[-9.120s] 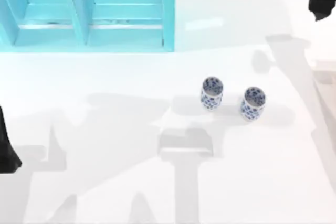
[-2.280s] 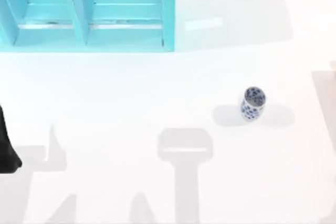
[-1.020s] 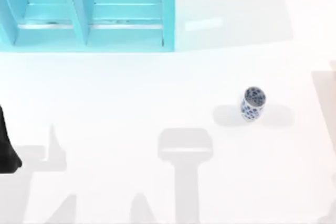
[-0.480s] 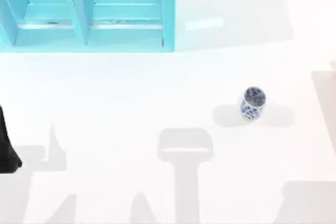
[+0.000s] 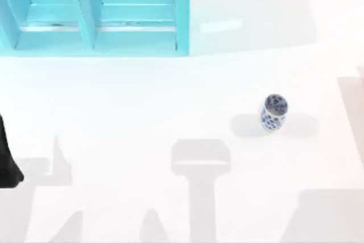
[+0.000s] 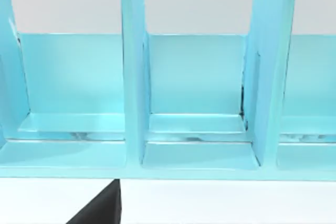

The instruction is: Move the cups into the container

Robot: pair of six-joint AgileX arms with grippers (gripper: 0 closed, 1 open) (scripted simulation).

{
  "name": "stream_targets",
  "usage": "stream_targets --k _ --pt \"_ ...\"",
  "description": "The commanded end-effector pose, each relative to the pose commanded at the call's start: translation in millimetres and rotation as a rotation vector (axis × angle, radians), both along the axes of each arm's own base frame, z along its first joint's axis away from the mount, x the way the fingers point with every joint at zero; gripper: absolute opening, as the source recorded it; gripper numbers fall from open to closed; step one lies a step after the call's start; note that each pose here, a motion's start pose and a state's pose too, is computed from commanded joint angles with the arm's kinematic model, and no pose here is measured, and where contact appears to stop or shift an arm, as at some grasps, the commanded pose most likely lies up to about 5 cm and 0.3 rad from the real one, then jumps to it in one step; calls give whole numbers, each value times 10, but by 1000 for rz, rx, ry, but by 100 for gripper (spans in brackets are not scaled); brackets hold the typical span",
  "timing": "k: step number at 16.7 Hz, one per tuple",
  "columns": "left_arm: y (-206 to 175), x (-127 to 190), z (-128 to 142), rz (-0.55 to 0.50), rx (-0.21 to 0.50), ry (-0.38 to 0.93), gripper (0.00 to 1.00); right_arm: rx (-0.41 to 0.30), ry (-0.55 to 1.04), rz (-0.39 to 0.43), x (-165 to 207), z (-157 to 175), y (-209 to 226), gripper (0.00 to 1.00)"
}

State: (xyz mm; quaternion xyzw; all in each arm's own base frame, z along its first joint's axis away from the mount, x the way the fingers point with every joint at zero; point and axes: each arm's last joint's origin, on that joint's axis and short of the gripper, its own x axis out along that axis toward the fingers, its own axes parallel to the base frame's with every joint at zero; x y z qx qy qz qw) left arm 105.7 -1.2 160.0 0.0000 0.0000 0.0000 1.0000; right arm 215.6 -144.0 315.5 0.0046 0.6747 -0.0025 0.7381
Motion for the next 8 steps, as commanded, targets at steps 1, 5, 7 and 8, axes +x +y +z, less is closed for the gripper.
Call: stream_targets --k 1,5,7,8 --pt "0 0 0 0 0 0 100 2 5 2 105 -1 35 100" --pt "0 0 0 0 0 0 100 11 37 10 767 -81 465 100" --pt "0 0 0 0 0 0 100 11 62 16 1144 -187 957 100" --pt "0 0 0 0 0 0 100 9 75 21 1302 -257 1264 100"
